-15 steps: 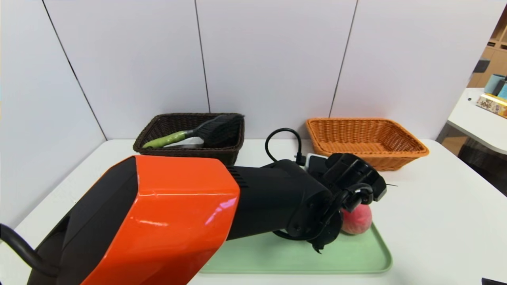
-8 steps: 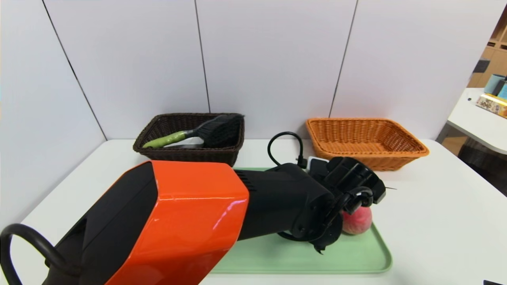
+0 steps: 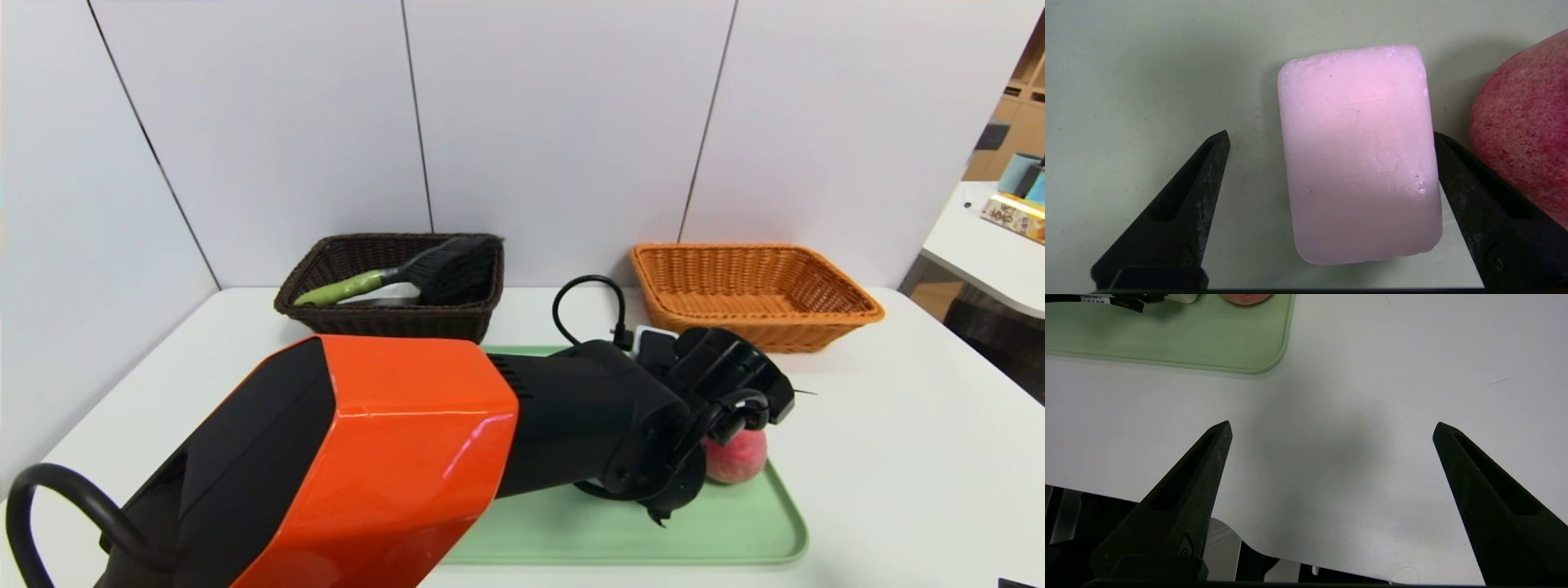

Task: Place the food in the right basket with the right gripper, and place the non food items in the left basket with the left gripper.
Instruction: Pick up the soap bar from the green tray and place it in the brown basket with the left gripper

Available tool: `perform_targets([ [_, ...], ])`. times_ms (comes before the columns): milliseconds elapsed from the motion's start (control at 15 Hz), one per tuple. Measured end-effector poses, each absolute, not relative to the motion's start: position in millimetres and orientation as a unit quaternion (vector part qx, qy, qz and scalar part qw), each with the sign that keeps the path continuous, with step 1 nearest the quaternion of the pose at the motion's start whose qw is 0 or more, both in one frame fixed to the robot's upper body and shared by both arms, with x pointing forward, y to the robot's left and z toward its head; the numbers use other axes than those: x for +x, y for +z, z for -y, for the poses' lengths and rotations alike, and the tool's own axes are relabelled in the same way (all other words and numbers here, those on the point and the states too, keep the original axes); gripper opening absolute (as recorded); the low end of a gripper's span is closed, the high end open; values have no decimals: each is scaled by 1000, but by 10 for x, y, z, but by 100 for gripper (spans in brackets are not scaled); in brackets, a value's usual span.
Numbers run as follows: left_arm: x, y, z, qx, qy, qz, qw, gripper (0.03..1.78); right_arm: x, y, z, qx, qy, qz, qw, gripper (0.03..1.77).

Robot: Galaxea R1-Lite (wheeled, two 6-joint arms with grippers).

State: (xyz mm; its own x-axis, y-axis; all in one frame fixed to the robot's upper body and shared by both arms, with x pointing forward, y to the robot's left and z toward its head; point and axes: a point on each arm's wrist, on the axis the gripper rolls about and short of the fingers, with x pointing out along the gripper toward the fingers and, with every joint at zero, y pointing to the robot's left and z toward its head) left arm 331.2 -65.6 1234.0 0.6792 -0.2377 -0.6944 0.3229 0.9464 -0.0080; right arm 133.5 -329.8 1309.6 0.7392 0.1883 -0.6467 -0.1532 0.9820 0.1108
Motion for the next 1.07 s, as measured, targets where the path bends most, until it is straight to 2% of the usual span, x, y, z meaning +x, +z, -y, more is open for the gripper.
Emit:
perform_targets([
  [200,3306,12333,654,61,-153,-372,914,121,1335,13102,3299,25,91,-348,933,170],
  [333,3305,12340,648,63,-153,-372,913,102,1337,13105,3298,25,91,-347,933,170],
  [800,3303,12536,563,60,-157,-362,917,100,1342,13109,3298,25,92,-347,933,170],
  [1067,3297,12774,415,57,-154,-357,919,99,1341,13115,3298,25,92,-346,933,170],
])
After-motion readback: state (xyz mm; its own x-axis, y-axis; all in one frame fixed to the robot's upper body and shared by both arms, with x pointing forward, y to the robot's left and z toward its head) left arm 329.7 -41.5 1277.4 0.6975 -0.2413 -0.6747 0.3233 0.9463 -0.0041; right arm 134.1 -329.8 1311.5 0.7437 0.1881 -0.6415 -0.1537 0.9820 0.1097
